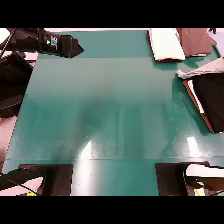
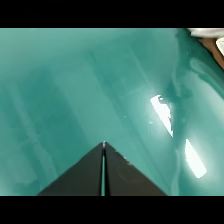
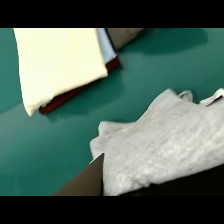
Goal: Fold the shirts.
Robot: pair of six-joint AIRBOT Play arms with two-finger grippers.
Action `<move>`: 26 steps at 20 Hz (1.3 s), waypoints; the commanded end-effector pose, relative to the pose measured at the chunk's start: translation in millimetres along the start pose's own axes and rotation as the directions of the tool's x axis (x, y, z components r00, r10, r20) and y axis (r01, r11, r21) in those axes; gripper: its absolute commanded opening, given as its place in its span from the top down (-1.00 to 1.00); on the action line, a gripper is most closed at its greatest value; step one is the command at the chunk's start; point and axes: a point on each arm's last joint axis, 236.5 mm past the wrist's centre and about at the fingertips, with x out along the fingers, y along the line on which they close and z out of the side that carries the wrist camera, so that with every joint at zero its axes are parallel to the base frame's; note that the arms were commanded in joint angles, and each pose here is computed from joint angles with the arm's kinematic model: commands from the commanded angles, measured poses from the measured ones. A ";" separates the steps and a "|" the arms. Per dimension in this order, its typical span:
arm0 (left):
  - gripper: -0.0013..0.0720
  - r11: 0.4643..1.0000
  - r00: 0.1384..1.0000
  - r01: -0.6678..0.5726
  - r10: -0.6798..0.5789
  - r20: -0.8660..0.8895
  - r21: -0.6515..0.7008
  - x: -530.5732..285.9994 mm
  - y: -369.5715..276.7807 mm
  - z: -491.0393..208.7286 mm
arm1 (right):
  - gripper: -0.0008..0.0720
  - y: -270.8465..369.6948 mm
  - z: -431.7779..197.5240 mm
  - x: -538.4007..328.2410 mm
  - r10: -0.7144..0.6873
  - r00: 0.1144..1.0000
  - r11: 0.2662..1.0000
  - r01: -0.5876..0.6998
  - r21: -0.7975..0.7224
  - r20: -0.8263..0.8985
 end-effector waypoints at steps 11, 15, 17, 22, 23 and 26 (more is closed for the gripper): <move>0.91 1.000 0.999 0.003 -0.003 -0.035 0.003 0.3 -0.5 -8.3 | 0.94 50.1 87.9 -131.2 -0.042 0.914 0.965 0.141 -0.219 0.402; 0.91 1.000 0.999 0.004 -0.004 -0.051 0.011 0.1 -0.7 -12.1 | 0.94 15.6 48.5 -133.3 -0.166 0.948 0.935 0.239 -0.262 0.271; 0.91 1.000 0.998 0.006 -0.005 -0.062 0.011 0.0 -0.9 -14.8 | 0.94 -10.7 22.0 -130.4 -0.215 0.951 0.938 0.264 -0.223 0.221; 0.91 0.999 0.997 0.010 -0.007 -0.083 0.037 -0.4 -1.4 -19.6 | 0.94 -86.0 -70.4 -151.3 -0.376 0.924 0.918 0.382 -0.106 0.073; 0.91 0.999 0.996 0.010 -0.007 -0.083 0.037 -0.4 -1.4 -19.8 | 0.94 -101.2 -88.8 -157.7 -0.419 0.907 0.901 0.421 -0.102 0.042; 0.91 0.999 0.997 0.010 -0.007 -0.083 0.037 -0.4 -1.4 -19.6 | 0.55 -141.0 -137.7 -173.2 -0.511 0.859 0.859 0.508 -0.056 -0.044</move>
